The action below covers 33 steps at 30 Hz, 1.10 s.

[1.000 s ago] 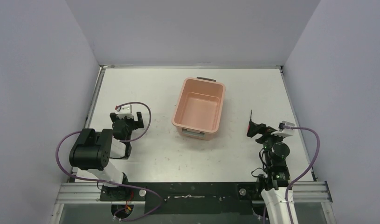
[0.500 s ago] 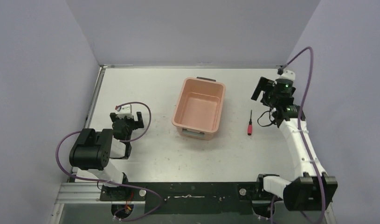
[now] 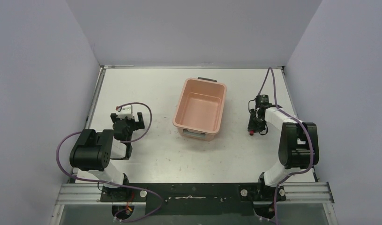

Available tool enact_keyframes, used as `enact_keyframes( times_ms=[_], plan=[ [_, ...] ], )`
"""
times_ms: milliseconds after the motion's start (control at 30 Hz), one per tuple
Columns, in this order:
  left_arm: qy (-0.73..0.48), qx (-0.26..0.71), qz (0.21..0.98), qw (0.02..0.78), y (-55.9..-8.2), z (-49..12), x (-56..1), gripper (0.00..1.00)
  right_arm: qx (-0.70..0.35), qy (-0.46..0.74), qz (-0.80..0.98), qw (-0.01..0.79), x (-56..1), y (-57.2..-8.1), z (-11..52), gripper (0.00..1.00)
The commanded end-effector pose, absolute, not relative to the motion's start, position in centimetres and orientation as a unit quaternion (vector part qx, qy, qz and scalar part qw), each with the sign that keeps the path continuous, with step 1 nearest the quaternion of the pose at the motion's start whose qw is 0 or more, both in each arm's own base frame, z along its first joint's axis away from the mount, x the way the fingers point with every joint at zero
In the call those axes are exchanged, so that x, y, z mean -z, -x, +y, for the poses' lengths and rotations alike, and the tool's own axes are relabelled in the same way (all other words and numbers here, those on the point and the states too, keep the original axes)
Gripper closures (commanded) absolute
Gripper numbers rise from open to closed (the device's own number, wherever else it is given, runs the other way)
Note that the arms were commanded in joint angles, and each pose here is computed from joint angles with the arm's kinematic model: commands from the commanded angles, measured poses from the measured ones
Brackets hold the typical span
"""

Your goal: Put the screwdriver in the bin

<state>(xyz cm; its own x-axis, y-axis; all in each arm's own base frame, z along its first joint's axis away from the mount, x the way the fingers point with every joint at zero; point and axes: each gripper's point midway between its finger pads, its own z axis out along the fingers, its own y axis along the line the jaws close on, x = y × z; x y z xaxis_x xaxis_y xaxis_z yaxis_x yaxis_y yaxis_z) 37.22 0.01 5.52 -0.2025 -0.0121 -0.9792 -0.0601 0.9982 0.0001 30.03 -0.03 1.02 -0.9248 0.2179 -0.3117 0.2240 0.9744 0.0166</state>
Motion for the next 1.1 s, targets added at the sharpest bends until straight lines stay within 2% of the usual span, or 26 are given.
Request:
enact_keyframes(
  times_ms=[0,133,300,467,567,667,800,1067],
  plan=[
    [0.023,-0.015,0.755,0.655,-38.1,-0.2,-7.4,0.03,0.007,-0.111,0.977,0.184,-1.3,-31.0,0.0,1.0],
    [0.023,-0.015,0.755,0.655,-38.1,-0.2,-7.3,0.03,0.013,-0.115,0.965,0.236,-5.9,-32.3,-0.1,1.0],
    [0.023,-0.015,0.755,0.655,-38.1,-0.2,-7.3,0.03,0.025,-0.107,0.931,0.347,-16.9,-33.9,1.2,1.0],
    [0.023,-0.015,0.755,0.655,-38.1,-0.2,-7.3,0.03,-0.062,-0.066,0.883,0.46,-27.4,-33.9,9.0,1.0],
    [0.023,-0.015,0.755,0.656,-38.1,-0.2,-7.4,0.03,-0.118,-0.024,0.86,0.496,-31.0,-33.0,15.1,1.0],
    [0.023,-0.015,0.755,0.656,-38.1,-0.2,-7.4,0.03,-0.142,0.027,0.859,0.491,-30.8,-32.2,20.7,1.0],
    [0.023,-0.015,0.755,0.656,-38.1,-0.2,-7.4,0.03,-0.137,0.081,0.886,0.436,-25.3,-32.7,25.7,1.0],
    [0.023,-0.015,0.754,0.656,-38.1,-0.2,-7.4,0.03,-0.089,0.101,0.934,0.33,-13.5,-33.7,27.5,1.0]
  ],
)
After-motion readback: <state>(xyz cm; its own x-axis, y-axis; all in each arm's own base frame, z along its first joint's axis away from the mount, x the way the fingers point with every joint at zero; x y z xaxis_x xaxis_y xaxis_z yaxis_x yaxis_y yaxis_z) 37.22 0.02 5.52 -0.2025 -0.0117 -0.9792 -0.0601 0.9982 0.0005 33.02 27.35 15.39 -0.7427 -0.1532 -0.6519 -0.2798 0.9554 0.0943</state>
